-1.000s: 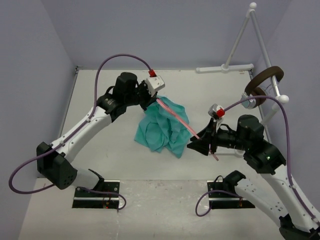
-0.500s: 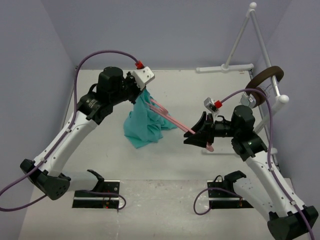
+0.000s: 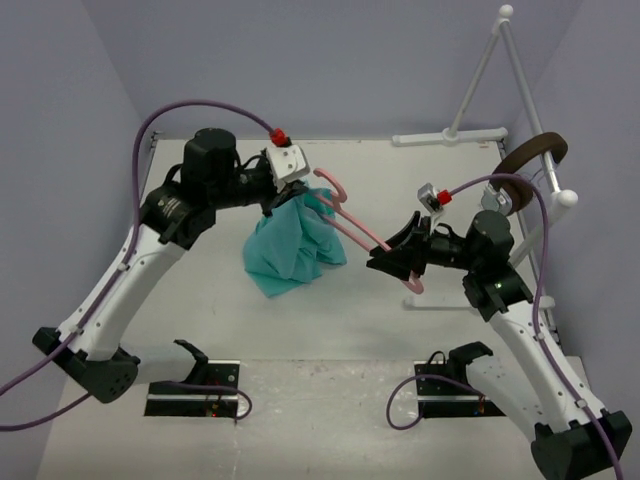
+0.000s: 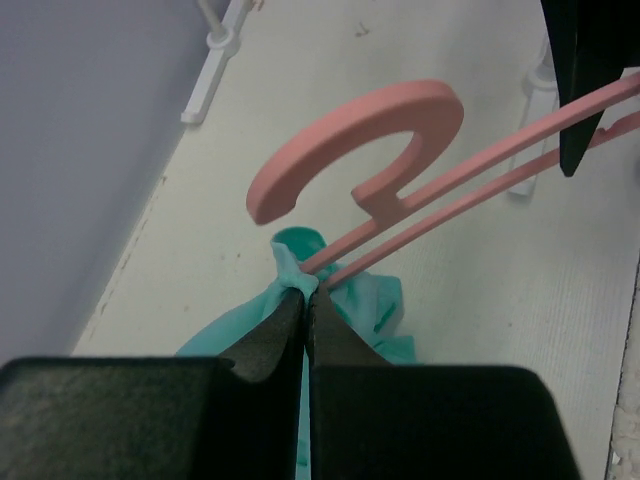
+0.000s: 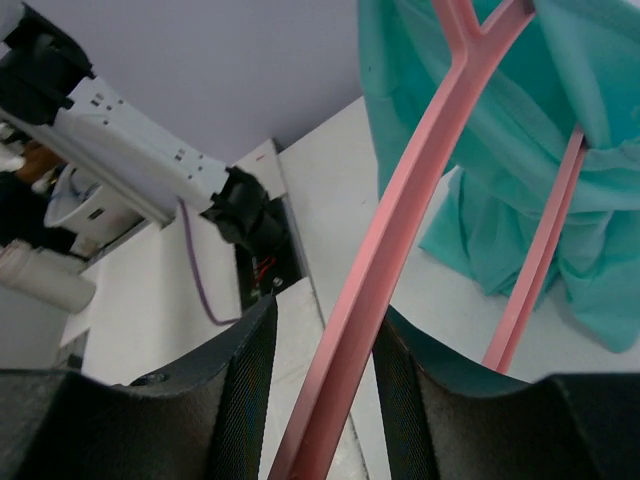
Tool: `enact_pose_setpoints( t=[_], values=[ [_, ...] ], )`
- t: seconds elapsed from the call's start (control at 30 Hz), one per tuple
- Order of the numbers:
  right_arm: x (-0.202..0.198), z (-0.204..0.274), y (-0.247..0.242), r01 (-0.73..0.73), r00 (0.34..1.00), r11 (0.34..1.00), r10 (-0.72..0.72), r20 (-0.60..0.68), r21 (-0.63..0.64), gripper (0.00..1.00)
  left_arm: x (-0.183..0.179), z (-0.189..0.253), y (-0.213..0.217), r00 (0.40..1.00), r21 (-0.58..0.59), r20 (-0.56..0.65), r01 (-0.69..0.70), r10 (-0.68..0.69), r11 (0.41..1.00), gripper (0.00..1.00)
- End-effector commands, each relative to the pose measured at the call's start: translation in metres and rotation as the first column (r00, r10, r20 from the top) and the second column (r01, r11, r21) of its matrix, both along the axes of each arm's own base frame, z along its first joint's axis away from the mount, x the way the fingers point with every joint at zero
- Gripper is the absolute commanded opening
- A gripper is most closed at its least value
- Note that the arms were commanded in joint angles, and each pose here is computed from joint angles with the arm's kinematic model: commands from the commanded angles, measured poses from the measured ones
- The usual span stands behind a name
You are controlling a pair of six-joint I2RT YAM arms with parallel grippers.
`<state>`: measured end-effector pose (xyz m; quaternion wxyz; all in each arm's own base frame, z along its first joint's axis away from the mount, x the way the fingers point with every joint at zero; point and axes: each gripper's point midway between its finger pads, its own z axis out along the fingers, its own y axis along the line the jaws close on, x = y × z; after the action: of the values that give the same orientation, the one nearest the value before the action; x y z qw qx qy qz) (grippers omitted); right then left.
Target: Place the t-shirt on the hanger
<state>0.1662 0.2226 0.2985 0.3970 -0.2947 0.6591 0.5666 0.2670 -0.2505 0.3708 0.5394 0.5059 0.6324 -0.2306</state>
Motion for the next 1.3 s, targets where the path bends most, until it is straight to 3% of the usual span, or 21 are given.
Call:
enact_pose_setpoints(
  t=[0.0, 0.07, 0.1, 0.13, 0.2, 0.27, 0.33, 0.4, 0.47, 0.57, 0.6, 0.9, 1.1, 1.27],
  values=[
    [0.037, 0.027, -0.032, 0.420, 0.897, 0.907, -0.422, 0.132, 0.043, 0.00, 0.014, -0.012, -0.057, 0.971, -0.022, -0.099, 0.215, -0.217, 0.976, 0.00],
    [0.050, 0.029, -0.069, 0.651, 0.748, 0.756, -0.654, 0.112, 0.071, 0.00, 0.021, 0.001, -0.085, 0.959, -0.018, -0.096, 0.267, -0.267, 0.964, 0.00],
    [0.050, 0.030, -0.073, 0.669, 0.731, 0.740, -0.673, 0.111, 0.077, 0.00, 0.020, -0.015, -0.094, 0.947, 0.001, -0.147, 0.289, -0.286, 0.957, 0.00],
    [0.049, 0.034, -0.103, 0.780, 0.608, 0.616, -0.788, 0.100, 0.115, 0.00, 0.015, -0.001, -0.106, 0.938, -0.003, -0.120, 0.327, -0.325, 0.945, 0.00],
    [0.040, 0.027, -0.133, 0.863, 0.487, 0.494, -0.869, 0.084, 0.104, 0.00, 0.023, -0.003, -0.124, 0.933, -0.002, -0.127, 0.339, -0.336, 0.941, 0.00],
    [0.021, 0.042, -0.166, 0.920, 0.357, 0.366, -0.930, 0.088, 0.141, 0.00, 0.032, 0.020, -0.136, 0.945, -0.023, -0.057, 0.320, -0.321, 0.947, 0.00],
    [0.010, 0.038, -0.169, 0.919, 0.368, 0.381, -0.921, 0.130, 0.097, 0.00, 0.060, 0.026, -0.135, 0.983, -0.018, -0.018, 0.185, -0.185, 0.983, 0.00],
    [-0.001, 0.036, -0.149, 0.865, 0.489, 0.501, -0.858, 0.158, 0.043, 0.00, 0.097, 0.032, -0.121, 0.998, -0.004, 0.053, -0.022, 0.022, 1.000, 0.00],
    [-0.011, 0.034, -0.123, 0.770, 0.632, 0.637, -0.757, 0.166, -0.022, 0.00, 0.117, 0.028, -0.110, 0.986, 0.007, 0.090, -0.143, 0.142, 0.990, 0.00],
    [-0.042, 0.015, -0.075, 0.488, 0.873, 0.864, -0.477, 0.104, -0.128, 0.00, 0.127, 0.003, -0.092, 0.968, 0.071, 0.107, -0.237, 0.229, 0.969, 0.00],
    [-0.054, 0.013, -0.065, 0.403, 0.915, 0.906, -0.395, 0.085, -0.128, 0.00, 0.127, -0.008, -0.090, 0.967, 0.089, 0.102, -0.241, 0.232, 0.966, 0.00],
    [-0.069, 0.025, -0.058, 0.329, 0.940, 0.942, -0.320, 0.119, -0.062, 0.00, 0.107, -0.064, -0.079, 0.981, 0.143, 0.003, -0.194, 0.196, 0.970, 0.00],
    [-0.034, 0.033, -0.065, 0.469, 0.874, 0.883, -0.464, 0.145, -0.003, 0.00, 0.081, -0.067, -0.091, 0.994, 0.105, -0.080, -0.070, 0.078, 0.992, 0.00],
    [-0.010, 0.031, -0.072, 0.547, 0.828, 0.837, -0.537, 0.161, -0.021, 0.00, 0.071, -0.070, -0.084, 0.992, 0.109, -0.097, -0.066, 0.077, 0.992, 0.00]
  ],
)
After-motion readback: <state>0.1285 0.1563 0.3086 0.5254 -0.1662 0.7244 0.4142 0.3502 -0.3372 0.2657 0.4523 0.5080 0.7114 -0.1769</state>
